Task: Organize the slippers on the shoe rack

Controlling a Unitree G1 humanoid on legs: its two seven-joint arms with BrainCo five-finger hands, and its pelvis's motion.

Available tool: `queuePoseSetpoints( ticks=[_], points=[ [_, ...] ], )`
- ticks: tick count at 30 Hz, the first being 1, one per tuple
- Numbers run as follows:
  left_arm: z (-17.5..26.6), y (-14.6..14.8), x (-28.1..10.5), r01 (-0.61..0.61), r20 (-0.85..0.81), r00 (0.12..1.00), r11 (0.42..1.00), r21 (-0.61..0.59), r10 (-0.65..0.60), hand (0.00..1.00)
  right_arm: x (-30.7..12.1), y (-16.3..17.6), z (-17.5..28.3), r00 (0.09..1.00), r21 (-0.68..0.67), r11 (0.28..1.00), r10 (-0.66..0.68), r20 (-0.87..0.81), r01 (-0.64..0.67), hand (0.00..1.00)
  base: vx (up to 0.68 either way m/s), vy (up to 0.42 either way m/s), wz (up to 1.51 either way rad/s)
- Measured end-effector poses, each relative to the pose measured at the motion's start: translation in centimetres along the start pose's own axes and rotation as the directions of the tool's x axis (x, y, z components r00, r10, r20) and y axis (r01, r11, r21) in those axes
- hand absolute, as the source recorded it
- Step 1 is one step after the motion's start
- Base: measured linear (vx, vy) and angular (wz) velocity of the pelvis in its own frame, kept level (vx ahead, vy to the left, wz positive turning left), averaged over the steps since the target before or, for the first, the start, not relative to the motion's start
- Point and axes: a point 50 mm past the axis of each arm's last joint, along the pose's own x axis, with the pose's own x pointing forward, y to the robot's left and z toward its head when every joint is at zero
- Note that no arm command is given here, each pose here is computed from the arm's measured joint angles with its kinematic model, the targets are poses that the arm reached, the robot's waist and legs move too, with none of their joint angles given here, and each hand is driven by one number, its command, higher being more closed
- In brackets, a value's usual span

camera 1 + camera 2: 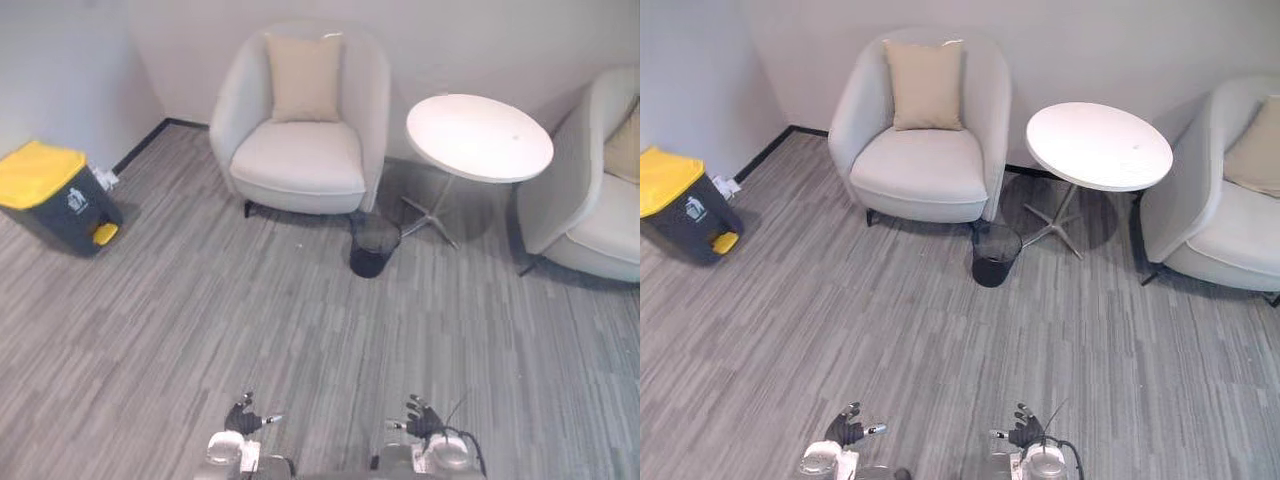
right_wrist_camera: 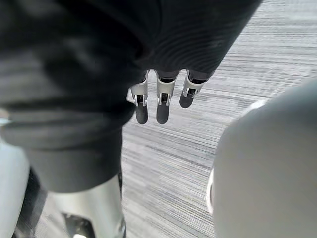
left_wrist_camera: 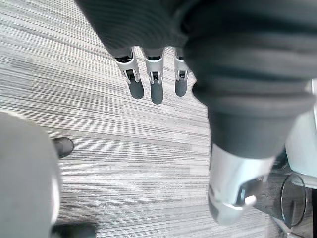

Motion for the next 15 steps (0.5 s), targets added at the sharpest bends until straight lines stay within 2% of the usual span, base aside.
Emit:
queuePoseSetpoints(
  ticks=[1, 6, 15],
  points=[
    [-0.5, -0.9, -0.2, 0.02, -0.016, 1.0, 1.0, -0.02, -0.021, 0.0, 0.0, -0.3, 0.1, 1.0, 0.017, 1.0, -0.014, 0.004, 0.014, 0.0, 0.28, -0.046, -0.59],
    [0.2, -1.6, -0.1, 0.041, 0.011, 0.999, 0.999, -0.03, -0.041, 0.0, 0.1, -1.5, -0.4, 0.998, 0.055, 0.997, -0.057, -0.03, 0.059, 0.0, 0.09, 0.009, -0.23],
    [-0.6, -0.7, -0.2, 0.023, -0.019, 1.0, 1.0, -0.015, -0.024, 0.0, -0.3, -1.1, -1.4, 0.995, 0.15, 0.985, -0.073, -0.069, 0.082, 0.0, 0.06, 0.03, -0.05]
  ],
)
